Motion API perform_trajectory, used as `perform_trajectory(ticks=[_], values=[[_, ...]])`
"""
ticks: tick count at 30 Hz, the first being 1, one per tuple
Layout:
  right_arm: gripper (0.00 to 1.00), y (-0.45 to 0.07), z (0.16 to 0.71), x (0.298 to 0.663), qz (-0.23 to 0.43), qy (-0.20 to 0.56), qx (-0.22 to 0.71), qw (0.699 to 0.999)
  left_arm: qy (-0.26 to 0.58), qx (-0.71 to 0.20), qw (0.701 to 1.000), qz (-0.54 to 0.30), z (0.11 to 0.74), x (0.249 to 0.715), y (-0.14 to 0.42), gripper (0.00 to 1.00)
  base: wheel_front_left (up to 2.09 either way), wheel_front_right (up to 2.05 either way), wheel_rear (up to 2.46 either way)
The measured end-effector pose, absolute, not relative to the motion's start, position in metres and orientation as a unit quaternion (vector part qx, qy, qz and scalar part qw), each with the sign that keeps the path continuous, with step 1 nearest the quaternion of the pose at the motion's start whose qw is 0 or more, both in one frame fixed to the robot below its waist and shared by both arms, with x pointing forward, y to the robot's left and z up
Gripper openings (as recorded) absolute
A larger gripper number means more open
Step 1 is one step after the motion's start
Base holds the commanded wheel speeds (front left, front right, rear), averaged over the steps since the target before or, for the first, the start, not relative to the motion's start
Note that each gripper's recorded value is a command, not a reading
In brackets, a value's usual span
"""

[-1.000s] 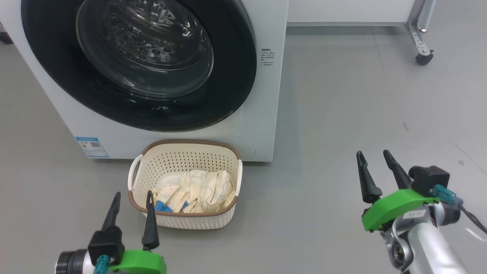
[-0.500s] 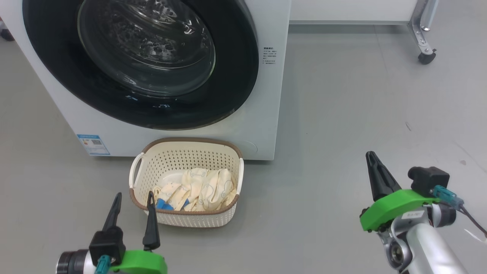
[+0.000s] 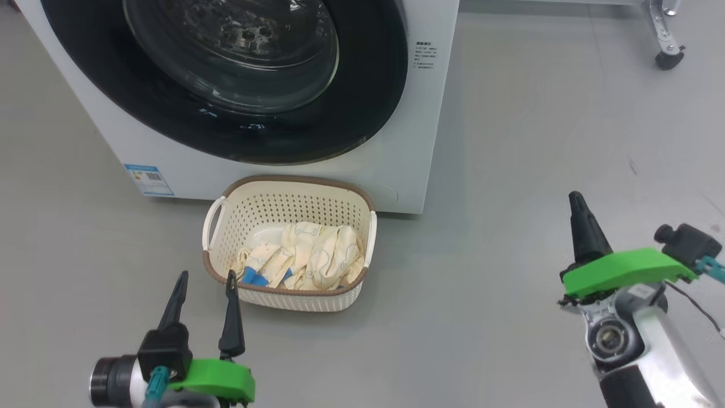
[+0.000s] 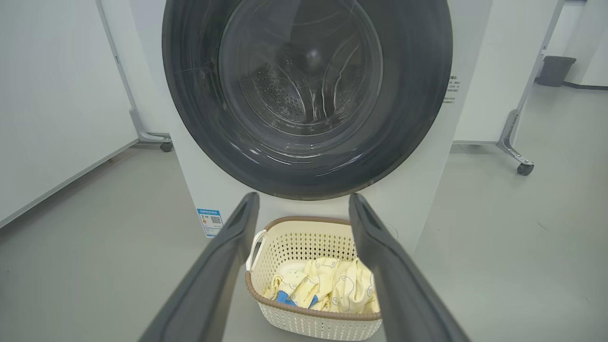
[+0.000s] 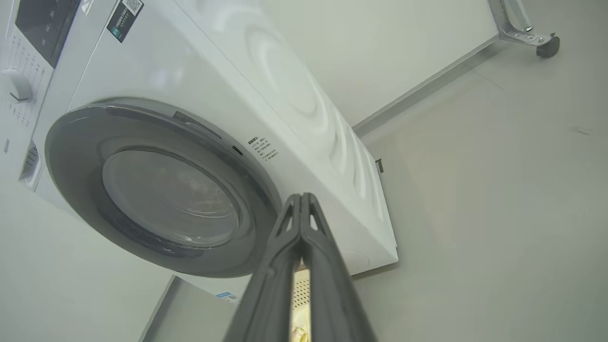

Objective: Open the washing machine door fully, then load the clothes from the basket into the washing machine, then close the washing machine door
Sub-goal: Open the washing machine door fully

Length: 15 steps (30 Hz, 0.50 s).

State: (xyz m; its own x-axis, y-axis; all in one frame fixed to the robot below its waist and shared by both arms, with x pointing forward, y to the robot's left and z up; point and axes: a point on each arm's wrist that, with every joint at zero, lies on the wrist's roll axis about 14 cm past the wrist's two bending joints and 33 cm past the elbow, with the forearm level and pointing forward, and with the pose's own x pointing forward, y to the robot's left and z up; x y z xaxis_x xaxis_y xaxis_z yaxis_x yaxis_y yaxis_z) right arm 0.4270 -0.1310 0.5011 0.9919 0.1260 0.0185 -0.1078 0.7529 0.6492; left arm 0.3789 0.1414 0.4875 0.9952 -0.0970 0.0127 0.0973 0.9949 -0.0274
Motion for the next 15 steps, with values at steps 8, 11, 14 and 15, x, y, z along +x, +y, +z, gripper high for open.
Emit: perform_trajectory(ticks=[8, 11, 14, 15], values=[[0.0, -0.134, 0.511, 0.465, 0.058, 0.024, 0.477, 0.877, 0.002, -0.023, 0.999, -0.044, 0.482, 0.392, 0.143, 1.0, 0.0, 0.0, 0.0], [0.0, -0.13, 0.521, 0.487, 0.074, 0.025, 0.499, 0.863, 0.005, -0.026, 0.998, -0.048, 0.479, 0.401, 0.14, 1.0, 0.0, 0.0, 0.0], [0.0, -0.127, 0.531, 0.51, 0.095, 0.025, 0.501, 0.86, 0.007, -0.028, 0.998, -0.051, 0.477, 0.411, 0.138, 1.0, 0.0, 0.0, 0.0], [0.0, -0.125, 0.533, 0.517, 0.101, 0.027, 0.499, 0.86, 0.008, -0.029, 0.998, -0.053, 0.476, 0.414, 0.137, 1.0, 0.0, 0.0, 0.0]])
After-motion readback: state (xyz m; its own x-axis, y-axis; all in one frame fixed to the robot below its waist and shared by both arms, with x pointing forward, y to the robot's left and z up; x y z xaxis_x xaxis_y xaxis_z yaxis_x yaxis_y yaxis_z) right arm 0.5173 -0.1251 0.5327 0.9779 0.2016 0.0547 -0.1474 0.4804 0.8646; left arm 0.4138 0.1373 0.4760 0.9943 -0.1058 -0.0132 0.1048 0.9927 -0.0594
